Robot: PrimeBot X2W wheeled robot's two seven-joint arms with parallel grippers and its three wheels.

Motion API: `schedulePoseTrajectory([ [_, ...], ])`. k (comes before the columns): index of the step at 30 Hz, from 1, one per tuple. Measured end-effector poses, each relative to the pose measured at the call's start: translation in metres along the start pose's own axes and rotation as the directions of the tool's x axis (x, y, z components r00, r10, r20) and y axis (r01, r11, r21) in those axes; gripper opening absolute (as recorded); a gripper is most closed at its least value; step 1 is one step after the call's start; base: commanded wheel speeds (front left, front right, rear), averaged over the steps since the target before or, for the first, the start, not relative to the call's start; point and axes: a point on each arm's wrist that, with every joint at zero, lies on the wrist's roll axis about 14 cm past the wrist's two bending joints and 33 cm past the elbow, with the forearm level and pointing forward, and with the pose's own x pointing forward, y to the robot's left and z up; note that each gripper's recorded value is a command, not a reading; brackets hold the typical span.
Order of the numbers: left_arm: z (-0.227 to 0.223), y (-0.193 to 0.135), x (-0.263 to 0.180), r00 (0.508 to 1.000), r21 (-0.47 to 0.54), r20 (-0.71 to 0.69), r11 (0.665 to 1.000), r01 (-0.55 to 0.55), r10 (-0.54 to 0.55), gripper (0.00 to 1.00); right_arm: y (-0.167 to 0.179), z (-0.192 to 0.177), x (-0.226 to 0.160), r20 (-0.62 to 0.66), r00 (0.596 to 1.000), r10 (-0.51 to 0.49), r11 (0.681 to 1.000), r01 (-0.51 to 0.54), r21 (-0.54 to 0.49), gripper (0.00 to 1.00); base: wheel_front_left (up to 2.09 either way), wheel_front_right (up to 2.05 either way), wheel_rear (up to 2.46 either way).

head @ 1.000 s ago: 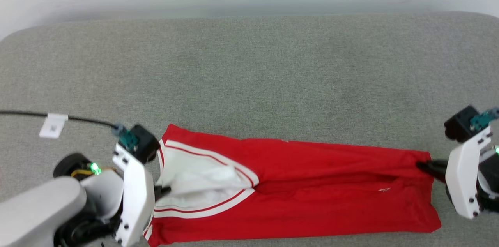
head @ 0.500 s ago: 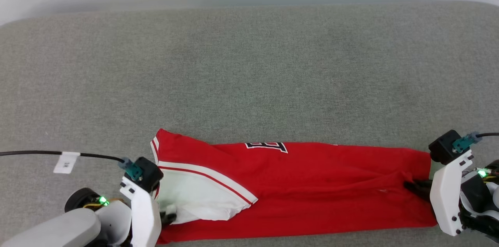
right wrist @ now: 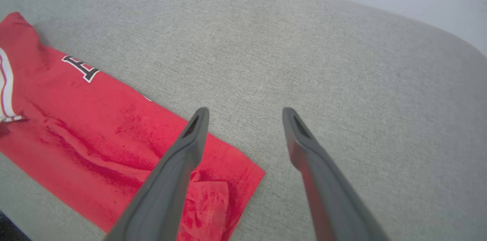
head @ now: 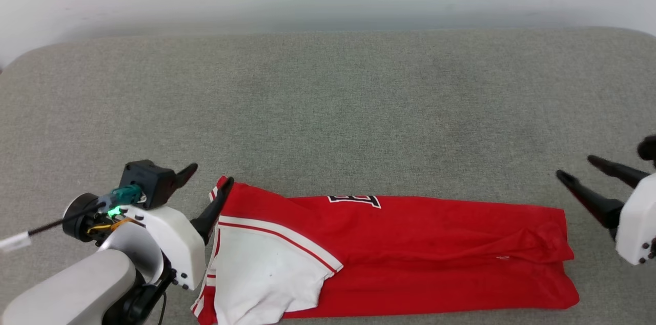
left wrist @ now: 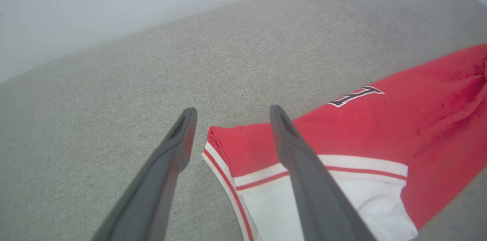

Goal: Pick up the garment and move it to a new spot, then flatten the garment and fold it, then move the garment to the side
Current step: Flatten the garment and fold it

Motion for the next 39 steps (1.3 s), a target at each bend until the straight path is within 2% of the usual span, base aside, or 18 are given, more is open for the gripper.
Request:
schedulePoseTrajectory([
  [5,0.016,0.018,0.001,0.977,-0.015,0.168,0.991,-0.133,0.134,1.00,-0.026,-0.008,-0.006,0.022,0.995,-0.092,0.993,0.091,0.079,1.00,0.00,0.00,0.00],
  [11,0.027,0.035,-0.002,0.923,-0.053,0.261,0.958,-0.280,0.284,1.00,-0.029,-0.053,-0.009,-0.086,0.989,-0.122,0.971,0.137,0.198,1.00,0.00,0.00,0.00],
  [18,0.026,0.044,-0.017,0.846,-0.120,0.335,0.910,-0.397,0.414,1.00,0.001,-0.095,-0.001,-0.192,0.980,-0.044,0.929,0.111,0.352,1.00,0.00,0.00,0.00],
  [24,0.008,0.052,-0.030,0.807,-0.164,0.330,0.872,-0.462,0.489,1.00,0.035,-0.119,0.008,-0.274,0.960,0.060,0.897,0.068,0.436,1.00,0.00,0.00,0.00],
  [31,-0.004,0.057,-0.045,0.765,-0.182,0.334,0.834,-0.521,0.551,1.00,0.057,-0.129,0.017,-0.321,0.939,0.121,0.897,0.035,0.440,1.00,0.00,0.00,0.00],
  [33,-0.005,0.054,-0.048,0.761,-0.177,0.340,0.833,-0.525,0.552,1.00,0.059,-0.130,0.018,-0.332,0.934,0.128,0.901,0.030,0.433,1.00,0.00,0.00,0.00],
  [34,-0.007,0.053,-0.050,0.759,-0.180,0.338,0.830,-0.528,0.557,1.00,0.059,-0.130,0.019,-0.332,0.935,0.128,0.902,0.029,0.431,0.47,0.00,0.00,0.00],
  [35,-0.009,0.051,-0.051,0.760,-0.176,0.338,0.830,-0.529,0.555,1.00,0.059,-0.129,0.019,-0.330,0.936,0.125,0.903,0.030,0.429,0.00,0.00,0.00,0.00],
  [39,-0.011,0.045,-0.059,0.751,-0.164,0.349,0.826,-0.540,0.560,1.00,0.061,-0.124,0.019,-0.309,0.943,0.125,0.908,0.017,0.418,0.00,0.00,0.00,0.00],
])
